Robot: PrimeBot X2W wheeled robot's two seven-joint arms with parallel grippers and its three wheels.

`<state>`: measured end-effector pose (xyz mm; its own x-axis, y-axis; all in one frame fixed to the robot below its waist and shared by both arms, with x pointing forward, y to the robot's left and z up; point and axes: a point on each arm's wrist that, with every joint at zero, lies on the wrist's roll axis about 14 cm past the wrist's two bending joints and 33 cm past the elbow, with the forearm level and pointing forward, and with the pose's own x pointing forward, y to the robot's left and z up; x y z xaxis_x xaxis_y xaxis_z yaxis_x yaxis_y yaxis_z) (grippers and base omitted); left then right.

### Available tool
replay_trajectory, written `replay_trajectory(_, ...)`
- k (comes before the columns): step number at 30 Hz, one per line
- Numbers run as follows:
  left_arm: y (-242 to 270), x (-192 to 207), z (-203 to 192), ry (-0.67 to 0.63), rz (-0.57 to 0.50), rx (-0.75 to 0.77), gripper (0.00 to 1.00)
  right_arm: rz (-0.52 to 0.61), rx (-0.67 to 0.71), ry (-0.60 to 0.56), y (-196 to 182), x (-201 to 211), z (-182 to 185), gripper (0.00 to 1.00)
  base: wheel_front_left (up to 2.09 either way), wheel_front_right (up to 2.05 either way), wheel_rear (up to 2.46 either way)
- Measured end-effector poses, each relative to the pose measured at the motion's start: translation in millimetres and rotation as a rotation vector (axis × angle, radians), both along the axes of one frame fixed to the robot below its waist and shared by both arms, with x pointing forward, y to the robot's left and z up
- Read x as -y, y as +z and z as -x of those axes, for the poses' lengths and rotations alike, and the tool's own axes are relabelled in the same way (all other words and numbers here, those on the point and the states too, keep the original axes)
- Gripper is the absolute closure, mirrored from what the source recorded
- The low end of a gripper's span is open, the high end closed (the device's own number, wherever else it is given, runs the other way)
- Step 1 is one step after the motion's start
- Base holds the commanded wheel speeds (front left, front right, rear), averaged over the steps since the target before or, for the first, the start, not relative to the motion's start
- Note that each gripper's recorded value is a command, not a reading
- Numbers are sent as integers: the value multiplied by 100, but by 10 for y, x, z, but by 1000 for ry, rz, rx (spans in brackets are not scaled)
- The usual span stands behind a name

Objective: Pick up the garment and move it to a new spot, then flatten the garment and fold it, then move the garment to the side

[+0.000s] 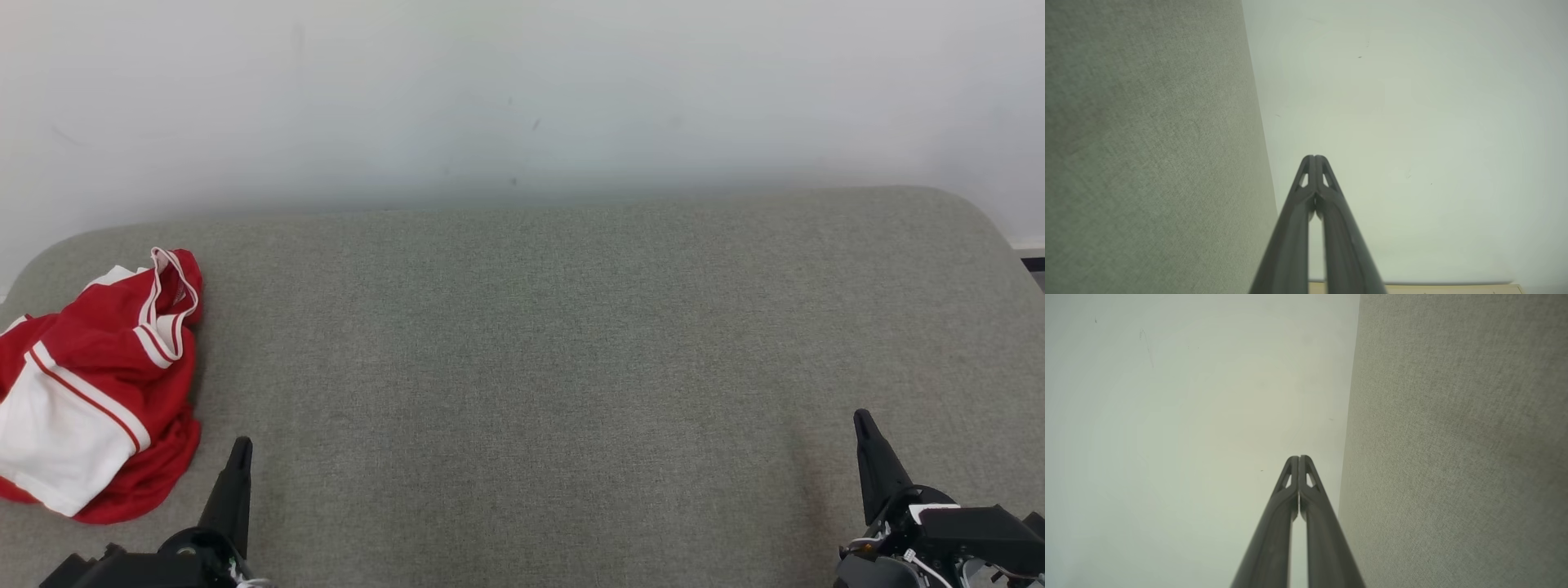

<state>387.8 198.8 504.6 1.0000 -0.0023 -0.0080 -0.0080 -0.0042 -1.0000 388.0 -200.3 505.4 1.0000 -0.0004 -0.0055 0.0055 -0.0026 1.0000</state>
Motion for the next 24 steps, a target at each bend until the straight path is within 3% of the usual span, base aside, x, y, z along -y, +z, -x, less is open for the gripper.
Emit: replay_trajectory(24,0,0,0,0,0,0,100,0,0,0,0,-1,0,100,0,0,0)
